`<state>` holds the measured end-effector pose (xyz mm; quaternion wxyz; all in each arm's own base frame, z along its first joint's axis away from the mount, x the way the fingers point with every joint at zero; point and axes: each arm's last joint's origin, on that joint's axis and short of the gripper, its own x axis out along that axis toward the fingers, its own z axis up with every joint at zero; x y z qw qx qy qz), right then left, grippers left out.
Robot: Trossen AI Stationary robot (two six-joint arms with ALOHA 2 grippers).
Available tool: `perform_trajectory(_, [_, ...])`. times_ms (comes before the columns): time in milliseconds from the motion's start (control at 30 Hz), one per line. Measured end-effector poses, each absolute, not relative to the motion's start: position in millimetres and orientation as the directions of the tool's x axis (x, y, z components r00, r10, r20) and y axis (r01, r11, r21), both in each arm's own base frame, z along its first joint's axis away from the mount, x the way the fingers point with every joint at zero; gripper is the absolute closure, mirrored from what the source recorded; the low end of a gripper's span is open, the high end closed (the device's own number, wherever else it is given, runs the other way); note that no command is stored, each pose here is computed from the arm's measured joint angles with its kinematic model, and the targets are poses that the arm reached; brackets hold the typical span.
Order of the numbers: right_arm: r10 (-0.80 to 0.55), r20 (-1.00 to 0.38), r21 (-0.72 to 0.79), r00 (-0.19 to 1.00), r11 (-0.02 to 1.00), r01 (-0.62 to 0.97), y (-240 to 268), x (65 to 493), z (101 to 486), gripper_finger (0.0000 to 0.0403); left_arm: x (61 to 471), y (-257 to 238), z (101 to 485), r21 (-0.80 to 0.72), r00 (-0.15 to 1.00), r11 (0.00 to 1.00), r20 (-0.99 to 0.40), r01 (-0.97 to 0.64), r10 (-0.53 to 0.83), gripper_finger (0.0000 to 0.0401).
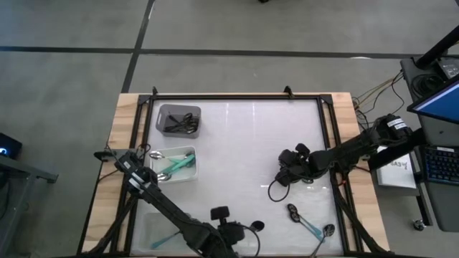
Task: Sort silverware by color (type)
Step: Put the black spoon into the black bin
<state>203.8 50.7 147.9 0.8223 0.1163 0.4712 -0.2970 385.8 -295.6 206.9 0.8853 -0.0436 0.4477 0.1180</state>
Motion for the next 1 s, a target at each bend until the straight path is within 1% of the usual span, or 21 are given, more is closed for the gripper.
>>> perform_trajectory(167, [-0.379, -0.844, -0.088, 0.38, 0.796, 0.598, 51, 204, 148, 0.0257, 380, -292, 214, 0.079, 0.524, 0.963, -0.826, -0.259, 0.208, 0.0401])
perform_trajectory(333, [-0.379, -0.844, -0.089, 0.38, 0.796, 0.598, 51, 204, 148, 0.0257, 380, -291, 218, 0.091, 0.518, 0.963, -0.828, -0.254, 0.215, 0.0401])
perform_trajectory(467, [-0.379, -0.844, -0.088, 0.38, 0.796, 0.598, 51, 204, 148, 0.0257, 372, -285, 221, 0.186, 0.459, 0.953, -0.844, -0.239, 0.279, 0.0401])
perform_trajectory(600, [-0.379, -0.844, -0.089, 0.38, 0.796, 0.598, 51, 204, 148, 0.0257, 365, -277, 230, 0.279, 0.423, 0.935, -0.836, -0.218, 0.349, 0.0401])
perform_trajectory(767, [-0.379, -0.844, -0.089, 0.38, 0.796, 0.598, 51, 204, 148, 0.0257, 353, -263, 242, 0.349, 0.387, 0.914, -0.829, -0.207, 0.404, 0.0401])
perform_trajectory(900, [-0.379, -0.844, -0.089, 0.379, 0.796, 0.598, 51, 204, 148, 0.0257, 341, -248, 241, 0.377, 0.368, 0.902, -0.824, -0.21, 0.43, 0.0401])
perform_trajectory(1000, [-0.379, -0.844, -0.089, 0.379, 0.796, 0.598, 51, 204, 148, 0.0257, 330, -233, 239, 0.362, 0.393, 0.907, -0.818, -0.216, 0.42, 0.0401])
